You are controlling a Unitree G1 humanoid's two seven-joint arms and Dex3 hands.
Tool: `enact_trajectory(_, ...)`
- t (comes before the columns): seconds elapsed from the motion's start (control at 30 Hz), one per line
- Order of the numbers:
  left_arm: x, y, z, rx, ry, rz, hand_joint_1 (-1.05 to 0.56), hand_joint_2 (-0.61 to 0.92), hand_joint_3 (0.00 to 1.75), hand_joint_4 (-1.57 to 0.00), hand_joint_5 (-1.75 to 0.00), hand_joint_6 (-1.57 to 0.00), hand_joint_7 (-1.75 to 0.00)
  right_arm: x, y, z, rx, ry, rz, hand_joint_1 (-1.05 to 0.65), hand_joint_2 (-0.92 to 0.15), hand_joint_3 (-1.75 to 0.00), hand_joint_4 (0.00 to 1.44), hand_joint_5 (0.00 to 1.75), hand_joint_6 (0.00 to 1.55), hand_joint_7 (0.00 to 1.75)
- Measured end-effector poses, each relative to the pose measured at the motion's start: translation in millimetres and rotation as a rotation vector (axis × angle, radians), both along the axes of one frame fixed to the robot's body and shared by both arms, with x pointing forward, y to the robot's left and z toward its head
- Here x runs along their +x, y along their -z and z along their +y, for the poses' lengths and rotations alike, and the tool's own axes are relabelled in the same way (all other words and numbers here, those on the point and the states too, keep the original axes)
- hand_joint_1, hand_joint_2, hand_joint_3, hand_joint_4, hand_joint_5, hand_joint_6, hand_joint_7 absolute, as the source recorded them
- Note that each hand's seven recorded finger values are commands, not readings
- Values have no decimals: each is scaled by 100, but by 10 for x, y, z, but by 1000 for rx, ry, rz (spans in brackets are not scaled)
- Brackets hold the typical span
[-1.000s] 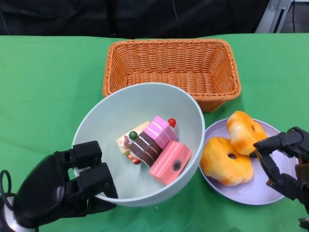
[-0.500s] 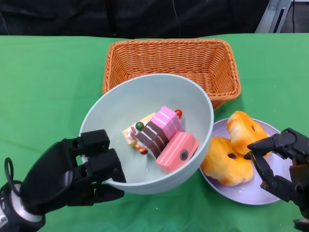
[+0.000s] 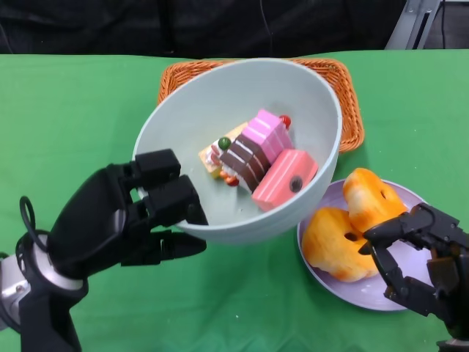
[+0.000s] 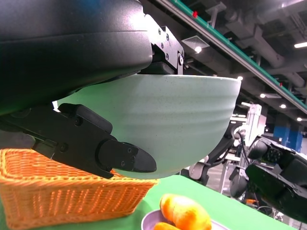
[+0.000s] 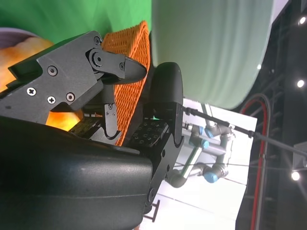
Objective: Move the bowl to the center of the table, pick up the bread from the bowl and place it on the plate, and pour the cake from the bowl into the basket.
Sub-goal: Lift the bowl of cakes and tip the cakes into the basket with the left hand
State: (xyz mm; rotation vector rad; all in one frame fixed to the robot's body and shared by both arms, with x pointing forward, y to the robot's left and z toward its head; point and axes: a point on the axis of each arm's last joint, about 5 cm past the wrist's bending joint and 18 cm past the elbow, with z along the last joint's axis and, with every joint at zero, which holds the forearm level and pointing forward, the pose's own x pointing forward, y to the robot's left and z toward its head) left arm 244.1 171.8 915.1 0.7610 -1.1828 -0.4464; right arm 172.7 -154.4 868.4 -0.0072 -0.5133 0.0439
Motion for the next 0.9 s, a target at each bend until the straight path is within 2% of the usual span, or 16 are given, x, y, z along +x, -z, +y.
enact_trajectory(0.3, 136, -171, -84, 8, 19, 6, -24, 92, 48, -64, -175, -46, -168, -4, 47, 9, -2, -26, 20, -13, -58, -81, 78, 128, 76, 105)
enact_trajectory(0.37, 177, -206, -122, 8, 30, 27, -23, 92, 47, -64, -175, -46, -166, -6, 53, 8, 0, -32, 20, -12, -58, -81, 78, 128, 76, 105)
enact_trajectory(0.5, 247, -260, -173, -3, 50, 99, -23, 92, 44, -61, -175, -51, -153, -10, 53, 8, -2, -33, 14, -11, -58, -82, 79, 128, 76, 105)
enact_trajectory(0.63, 296, -325, -252, -32, 84, 164, -20, 91, 43, -61, -175, -55, -152, -10, 52, 9, 0, -39, 13, -11, -57, -83, 79, 128, 76, 104)
enact_trajectory(0.73, 315, -339, -302, -53, 99, 213, -14, 77, 70, -63, -175, -59, -148, -12, 53, 6, 3, -42, 12, -12, -57, -83, 79, 128, 76, 104)
enact_trajectory(0.9, 341, -360, -384, -86, 132, 270, -12, 73, 80, -64, -175, -61, -144, -22, 59, 1, 4, -50, 13, -14, -58, -84, 78, 127, 76, 105)
